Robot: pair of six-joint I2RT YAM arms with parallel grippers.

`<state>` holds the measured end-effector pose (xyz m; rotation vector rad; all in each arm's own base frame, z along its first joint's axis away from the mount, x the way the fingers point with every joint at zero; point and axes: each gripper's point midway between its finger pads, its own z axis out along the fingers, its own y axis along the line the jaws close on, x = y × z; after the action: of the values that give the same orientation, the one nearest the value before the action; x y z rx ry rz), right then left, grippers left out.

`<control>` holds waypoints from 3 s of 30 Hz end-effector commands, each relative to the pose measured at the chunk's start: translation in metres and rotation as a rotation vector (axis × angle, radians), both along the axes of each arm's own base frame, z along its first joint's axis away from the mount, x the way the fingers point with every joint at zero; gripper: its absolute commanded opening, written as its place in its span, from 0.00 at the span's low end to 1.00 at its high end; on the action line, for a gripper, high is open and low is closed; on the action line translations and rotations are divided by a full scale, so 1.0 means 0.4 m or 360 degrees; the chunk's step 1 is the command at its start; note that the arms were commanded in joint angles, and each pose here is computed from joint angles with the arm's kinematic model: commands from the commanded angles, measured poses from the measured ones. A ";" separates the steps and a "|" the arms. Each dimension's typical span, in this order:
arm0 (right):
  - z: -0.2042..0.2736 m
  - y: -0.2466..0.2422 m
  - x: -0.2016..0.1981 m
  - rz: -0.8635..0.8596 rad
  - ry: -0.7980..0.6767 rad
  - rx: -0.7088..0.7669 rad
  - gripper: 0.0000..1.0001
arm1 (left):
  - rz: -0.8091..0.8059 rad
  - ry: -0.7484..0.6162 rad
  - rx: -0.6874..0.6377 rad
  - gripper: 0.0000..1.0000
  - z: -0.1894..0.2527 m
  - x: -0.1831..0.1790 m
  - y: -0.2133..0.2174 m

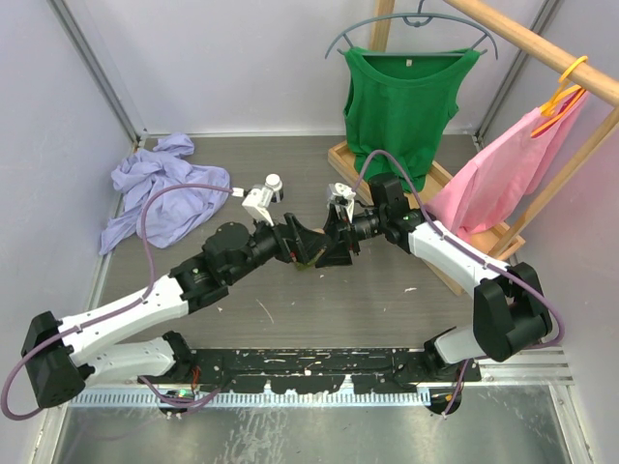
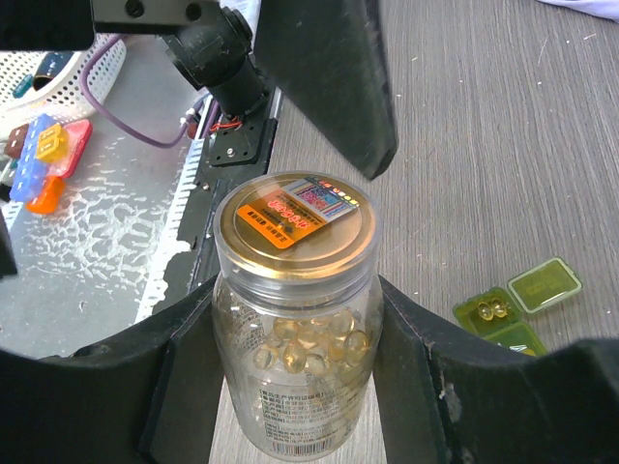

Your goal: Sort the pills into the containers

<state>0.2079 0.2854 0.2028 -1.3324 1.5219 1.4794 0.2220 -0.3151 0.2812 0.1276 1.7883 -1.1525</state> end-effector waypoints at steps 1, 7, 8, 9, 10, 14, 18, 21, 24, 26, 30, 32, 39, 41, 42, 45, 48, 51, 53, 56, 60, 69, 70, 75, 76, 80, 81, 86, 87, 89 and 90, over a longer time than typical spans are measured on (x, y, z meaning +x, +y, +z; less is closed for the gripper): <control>0.053 0.012 0.010 0.0026 -0.0100 0.0066 0.01 | 0.0142 0.0057 0.0040 0.82 0.010 0.024 0.002; 0.055 0.011 0.008 0.0026 -0.0103 0.0067 0.01 | 0.0124 0.0093 0.0061 0.65 -0.001 0.028 -0.016; 0.055 0.011 0.009 0.0025 -0.0104 0.0067 0.01 | 0.0124 0.0099 0.0065 0.65 -0.005 0.029 -0.017; 0.054 0.011 0.009 0.0025 -0.0102 0.0066 0.01 | 0.0122 0.0101 0.0068 0.65 -0.006 0.030 -0.018; 0.055 0.011 0.008 0.0027 -0.0103 0.0068 0.01 | 0.0121 0.0106 0.0074 0.64 -0.009 0.030 -0.020; 0.057 0.011 0.008 0.0027 -0.0104 0.0069 0.01 | 0.0114 0.0110 0.0070 0.64 -0.010 0.031 -0.026; 0.056 0.011 0.008 0.0026 -0.0106 0.0069 0.01 | 0.0091 0.0098 0.0069 0.50 -0.011 0.033 -0.037; 0.059 0.011 0.006 0.0029 -0.0109 0.0071 0.01 | 0.0070 0.0074 0.0086 0.37 -0.016 0.030 -0.040; 0.057 0.011 0.006 0.0030 -0.0105 0.0070 0.01 | 0.0020 -0.0005 0.0069 0.18 -0.005 0.021 -0.042; 0.057 0.010 0.006 0.0033 -0.0101 0.0071 0.01 | -0.0039 -0.0080 0.0054 0.10 0.004 0.009 -0.046; 0.060 0.011 -0.001 0.0058 -0.0096 0.0086 0.01 | -0.0253 -0.0284 0.0032 0.07 0.022 -0.030 -0.057; 0.059 0.010 -0.005 0.0070 -0.0087 0.0090 0.01 | -0.0389 -0.0374 0.0008 0.05 0.029 -0.052 -0.061; 0.054 0.010 -0.008 0.0081 -0.0082 0.0094 0.01 | -0.0541 -0.0427 -0.0064 0.00 0.043 -0.067 -0.071; 0.054 0.010 -0.008 0.0084 -0.0082 0.0096 0.11 | -0.0504 -0.0410 -0.0044 0.00 0.032 -0.056 -0.066; 0.052 0.009 -0.008 0.0080 -0.0083 0.0093 0.26 | -0.0478 -0.0402 -0.0032 0.00 0.025 -0.050 -0.061; 0.051 0.008 -0.008 0.0076 -0.0091 0.0091 0.52 | -0.0415 -0.0384 0.0010 0.00 0.002 -0.041 -0.045; 0.047 0.009 -0.003 0.0055 -0.0095 0.0077 0.72 | -0.0353 -0.0383 0.0056 0.00 -0.018 -0.035 -0.024; 0.038 0.009 0.006 0.0026 -0.0093 0.0055 0.84 | -0.0286 -0.0364 0.0117 0.00 -0.051 -0.027 0.001; 0.037 0.010 0.008 0.0022 -0.0093 0.0051 0.87 | -0.0252 -0.0353 0.0146 0.00 -0.070 -0.025 0.015; 0.029 0.010 0.016 -0.0001 -0.0090 0.0033 0.90 | -0.0209 -0.0347 0.0181 0.00 -0.089 -0.023 0.034; 0.012 0.008 0.037 -0.0060 -0.0133 -0.0024 0.92 | 0.0098 -0.0291 0.0384 0.00 -0.163 0.029 0.123; -0.036 -0.005 0.067 -0.0134 -0.0223 -0.0129 0.92 | 0.1085 -0.0053 0.0573 0.00 -0.287 0.165 0.472; -0.045 -0.006 0.071 -0.0143 -0.0226 -0.0143 0.92 | 0.1163 -0.0032 0.0558 0.00 -0.293 0.177 0.503; -0.087 -0.009 0.097 -0.0200 -0.0211 -0.0224 0.92 | 0.1455 0.0060 0.0639 0.00 -0.328 0.225 0.624; -0.095 -0.008 0.099 -0.0205 -0.0196 -0.0237 0.92 | 0.1492 0.0083 0.0657 0.00 -0.336 0.234 0.641; -0.114 -0.005 0.110 -0.0240 -0.0127 -0.0262 0.92 | 0.1617 0.0205 0.0629 0.00 -0.374 0.268 0.702; -0.118 -0.004 0.111 -0.0249 -0.0113 -0.0264 0.92 | 0.1654 0.0248 0.0616 0.00 -0.383 0.275 0.717; -0.132 -0.002 0.119 -0.0278 -0.0079 -0.0281 0.92 | 0.1784 0.0392 0.0652 0.03 -0.401 0.299 0.768; -0.135 -0.002 0.121 -0.0282 -0.0075 -0.0285 0.92 | 0.1785 0.0411 0.0663 0.08 -0.396 0.302 0.767; -0.142 -0.002 0.127 -0.0303 -0.0063 -0.0297 0.92 | 0.1768 0.0444 0.0675 0.20 -0.386 0.305 0.761; -0.147 -0.002 0.129 -0.0311 -0.0056 -0.0303 0.92 | 0.1742 0.0450 0.0680 0.25 -0.380 0.306 0.755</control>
<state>0.2457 0.2792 0.1357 -1.2897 1.7804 1.2440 0.3337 -0.0134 0.1024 -0.6740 1.9217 0.0148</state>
